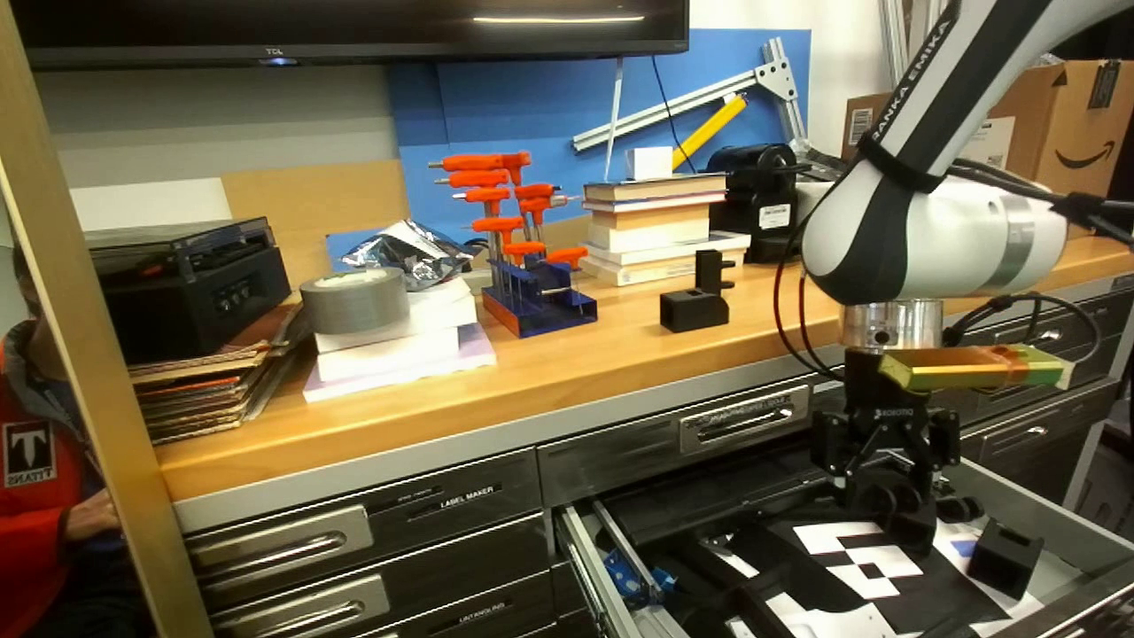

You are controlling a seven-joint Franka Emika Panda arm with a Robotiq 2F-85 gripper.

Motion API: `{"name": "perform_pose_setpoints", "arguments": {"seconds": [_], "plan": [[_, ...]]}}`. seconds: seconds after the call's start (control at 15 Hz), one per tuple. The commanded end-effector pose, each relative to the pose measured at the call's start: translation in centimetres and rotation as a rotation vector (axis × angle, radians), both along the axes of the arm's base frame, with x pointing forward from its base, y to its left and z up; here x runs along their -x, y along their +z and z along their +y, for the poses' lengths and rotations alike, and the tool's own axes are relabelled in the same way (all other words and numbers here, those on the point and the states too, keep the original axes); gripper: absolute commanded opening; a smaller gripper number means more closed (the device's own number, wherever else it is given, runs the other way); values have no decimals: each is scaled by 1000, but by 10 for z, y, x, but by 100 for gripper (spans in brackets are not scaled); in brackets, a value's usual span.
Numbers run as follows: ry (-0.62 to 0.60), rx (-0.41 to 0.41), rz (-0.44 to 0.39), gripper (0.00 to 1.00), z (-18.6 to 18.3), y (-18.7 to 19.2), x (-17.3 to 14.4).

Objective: Put the black objects on the tabletop into the open drawer and then close the drawer

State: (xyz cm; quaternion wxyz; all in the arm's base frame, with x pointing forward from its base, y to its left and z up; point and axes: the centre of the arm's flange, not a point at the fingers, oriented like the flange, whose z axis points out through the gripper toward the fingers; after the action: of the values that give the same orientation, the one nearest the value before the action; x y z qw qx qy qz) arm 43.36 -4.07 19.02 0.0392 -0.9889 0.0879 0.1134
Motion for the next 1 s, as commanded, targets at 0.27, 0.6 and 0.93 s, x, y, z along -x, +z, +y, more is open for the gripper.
{"name": "perform_pose_setpoints", "arguments": {"seconds": [0.27, 0.6, 0.93], "plan": [[-7, -48, -11, 64, 8, -50, -10], [-27, -69, -12, 64, 6, -67, -8], [-60, -81, -21, 100, 2, -66, -8]]}}
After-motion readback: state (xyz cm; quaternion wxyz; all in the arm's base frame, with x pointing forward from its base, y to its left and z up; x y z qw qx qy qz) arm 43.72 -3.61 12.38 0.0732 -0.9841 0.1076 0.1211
